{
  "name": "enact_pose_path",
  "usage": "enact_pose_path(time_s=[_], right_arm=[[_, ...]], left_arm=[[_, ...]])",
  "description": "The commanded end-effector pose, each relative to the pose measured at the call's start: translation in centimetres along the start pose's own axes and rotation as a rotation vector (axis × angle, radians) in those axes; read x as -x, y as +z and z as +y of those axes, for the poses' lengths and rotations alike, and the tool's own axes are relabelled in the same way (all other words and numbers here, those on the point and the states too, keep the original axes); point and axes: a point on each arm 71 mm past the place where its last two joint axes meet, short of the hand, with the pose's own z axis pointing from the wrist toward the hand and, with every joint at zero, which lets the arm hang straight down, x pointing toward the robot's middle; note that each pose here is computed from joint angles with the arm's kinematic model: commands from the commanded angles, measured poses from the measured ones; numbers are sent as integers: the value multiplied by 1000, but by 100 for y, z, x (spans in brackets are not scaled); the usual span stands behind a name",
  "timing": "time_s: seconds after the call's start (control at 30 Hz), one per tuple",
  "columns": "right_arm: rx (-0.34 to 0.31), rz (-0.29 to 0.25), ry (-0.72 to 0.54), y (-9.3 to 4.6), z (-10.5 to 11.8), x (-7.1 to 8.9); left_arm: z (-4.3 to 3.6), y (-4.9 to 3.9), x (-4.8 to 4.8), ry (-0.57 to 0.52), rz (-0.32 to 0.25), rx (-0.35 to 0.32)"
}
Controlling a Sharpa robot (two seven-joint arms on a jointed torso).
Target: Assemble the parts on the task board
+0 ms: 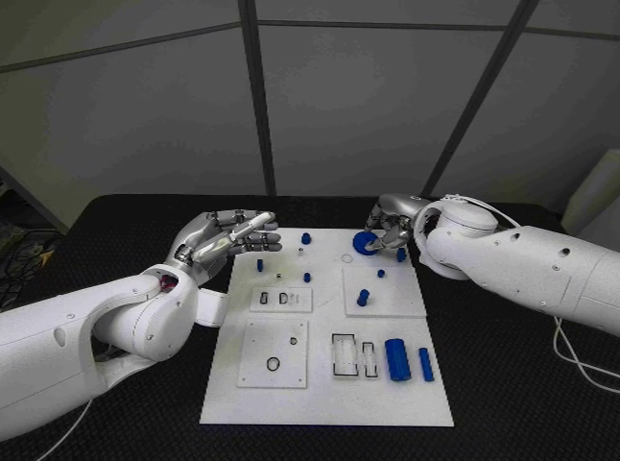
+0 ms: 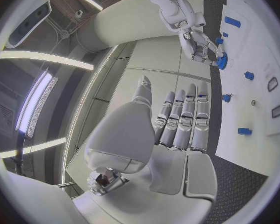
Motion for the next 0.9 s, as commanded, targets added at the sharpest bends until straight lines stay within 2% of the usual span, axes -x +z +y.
enact_pose_path(time_s=[0.03, 0.3, 0.5, 0.67, 0.9], right_arm=[[22, -90, -35, -10, 42, 77], [51, -95, -40, -46, 105, 79], [94, -119, -25, -113, 246, 92], [157, -149, -38, -178, 531, 92], [212, -184, -62, -153, 885, 65]], left_arm=[[-13, 4, -18, -2, 16, -8], [-13, 1, -18, -2, 16, -6], [-15, -3, -16, -3, 16, -6], [-9, -3, -3, -19, 5, 2], [-6, -1, 19, -26, -5, 6]])
